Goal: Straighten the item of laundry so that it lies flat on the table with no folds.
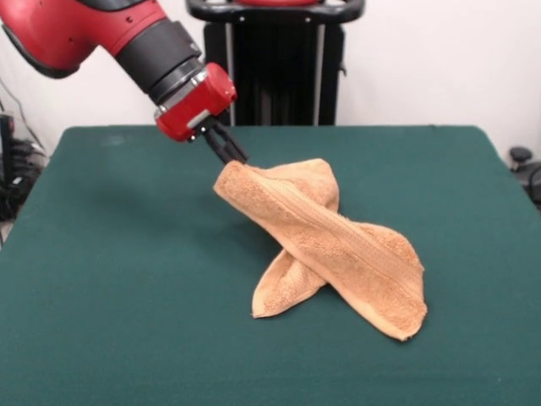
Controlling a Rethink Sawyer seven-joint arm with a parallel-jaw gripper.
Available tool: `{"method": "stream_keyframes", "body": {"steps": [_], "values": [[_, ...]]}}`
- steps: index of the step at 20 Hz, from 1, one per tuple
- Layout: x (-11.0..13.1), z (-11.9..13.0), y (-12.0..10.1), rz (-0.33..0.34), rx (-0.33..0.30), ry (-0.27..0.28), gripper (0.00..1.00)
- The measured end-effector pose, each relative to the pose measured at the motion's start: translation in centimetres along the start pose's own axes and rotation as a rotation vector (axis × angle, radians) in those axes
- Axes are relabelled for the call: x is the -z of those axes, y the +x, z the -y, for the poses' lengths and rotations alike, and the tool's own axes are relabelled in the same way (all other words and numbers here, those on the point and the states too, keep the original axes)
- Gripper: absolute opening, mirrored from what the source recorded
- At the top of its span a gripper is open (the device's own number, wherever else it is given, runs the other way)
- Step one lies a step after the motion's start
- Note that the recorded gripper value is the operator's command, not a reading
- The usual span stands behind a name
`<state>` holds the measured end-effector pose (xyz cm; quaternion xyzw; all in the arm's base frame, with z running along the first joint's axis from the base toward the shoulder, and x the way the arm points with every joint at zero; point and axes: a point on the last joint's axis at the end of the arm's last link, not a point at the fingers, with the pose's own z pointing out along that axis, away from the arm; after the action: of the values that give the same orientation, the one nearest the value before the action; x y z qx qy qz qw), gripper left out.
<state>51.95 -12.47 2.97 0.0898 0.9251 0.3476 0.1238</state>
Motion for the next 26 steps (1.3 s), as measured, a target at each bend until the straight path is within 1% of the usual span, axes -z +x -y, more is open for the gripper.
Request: {"method": "stream_keyframes", "body": {"steps": [12,13,17,21,26], "values": [[1.7,0.0,0.9,0.015,-0.010,-0.021,0.00],[2.4,0.0,1.0,0.020,-0.004,-0.017,0.00],[3.8,-0.3,1.0,0.028,0.017,0.000,0.00],[5.9,-0.5,0.8,0.044,0.051,0.034,0.00],[7.2,-0.7,0.8,0.052,0.074,0.054,0.00]]}}
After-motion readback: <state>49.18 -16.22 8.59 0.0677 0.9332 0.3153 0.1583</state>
